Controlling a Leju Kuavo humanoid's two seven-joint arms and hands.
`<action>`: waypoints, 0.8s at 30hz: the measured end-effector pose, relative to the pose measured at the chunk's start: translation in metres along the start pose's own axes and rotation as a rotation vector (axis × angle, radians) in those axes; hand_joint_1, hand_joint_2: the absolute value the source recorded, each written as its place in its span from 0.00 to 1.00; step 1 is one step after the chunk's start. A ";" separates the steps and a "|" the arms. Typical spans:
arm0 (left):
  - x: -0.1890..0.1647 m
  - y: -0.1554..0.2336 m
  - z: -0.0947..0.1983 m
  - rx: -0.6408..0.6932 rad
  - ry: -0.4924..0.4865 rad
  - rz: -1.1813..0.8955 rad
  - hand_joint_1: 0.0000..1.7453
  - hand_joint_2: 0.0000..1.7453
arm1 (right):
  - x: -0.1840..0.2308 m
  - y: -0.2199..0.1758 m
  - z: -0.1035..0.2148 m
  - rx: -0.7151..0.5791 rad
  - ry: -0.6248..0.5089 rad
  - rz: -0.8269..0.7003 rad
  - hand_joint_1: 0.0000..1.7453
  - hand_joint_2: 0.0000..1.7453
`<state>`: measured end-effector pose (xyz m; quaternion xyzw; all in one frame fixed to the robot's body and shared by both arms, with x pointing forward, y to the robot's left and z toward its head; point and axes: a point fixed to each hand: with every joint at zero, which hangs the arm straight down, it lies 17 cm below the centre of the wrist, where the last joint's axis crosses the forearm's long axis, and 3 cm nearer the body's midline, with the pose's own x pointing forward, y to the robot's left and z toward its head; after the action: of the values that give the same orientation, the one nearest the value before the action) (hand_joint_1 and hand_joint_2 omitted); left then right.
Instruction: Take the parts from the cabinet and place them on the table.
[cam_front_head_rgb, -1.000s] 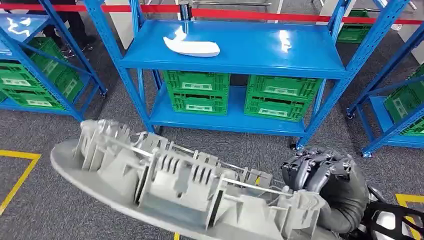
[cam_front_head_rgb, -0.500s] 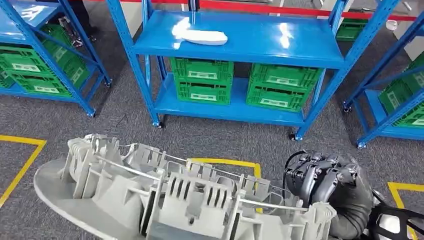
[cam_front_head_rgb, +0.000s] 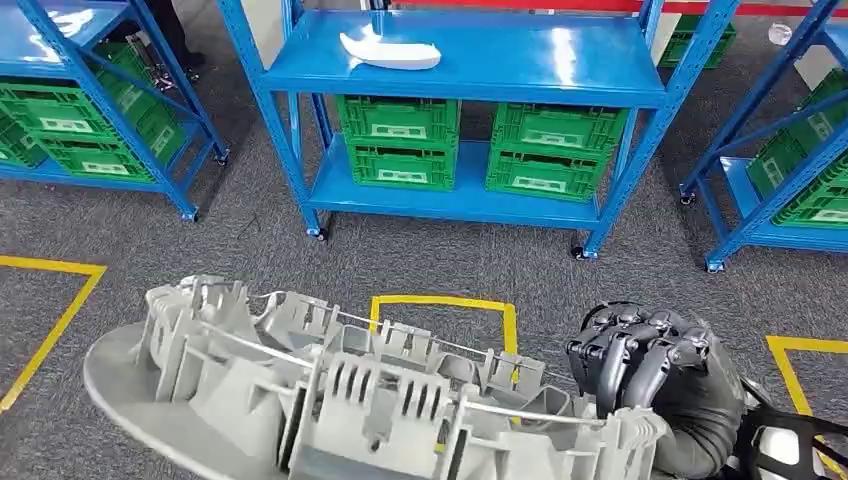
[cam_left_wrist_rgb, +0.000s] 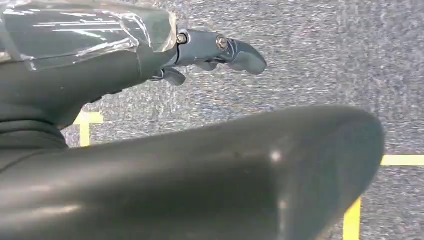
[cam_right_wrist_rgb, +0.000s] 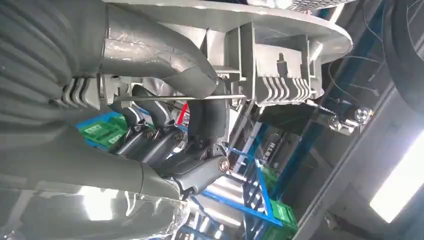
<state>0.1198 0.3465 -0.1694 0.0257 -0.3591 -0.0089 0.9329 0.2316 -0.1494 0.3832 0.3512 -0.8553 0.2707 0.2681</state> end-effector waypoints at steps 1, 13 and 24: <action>0.001 0.001 0.000 0.002 -0.003 -0.002 0.00 0.00 | 0.001 0.000 0.000 0.001 -0.002 0.003 1.00 1.00; 0.003 -0.001 -0.001 -0.010 -0.010 -0.004 0.00 0.00 | 0.010 -0.007 0.002 -0.025 -0.048 0.010 1.00 1.00; 0.002 -0.001 -0.001 -0.004 -0.014 -0.005 0.00 0.00 | 0.017 -0.012 0.003 -0.036 -0.083 0.040 1.00 1.00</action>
<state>0.1219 0.3451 -0.1686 0.0244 -0.3655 -0.0119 0.9304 0.2290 -0.1666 0.3951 0.3401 -0.8773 0.2456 0.2331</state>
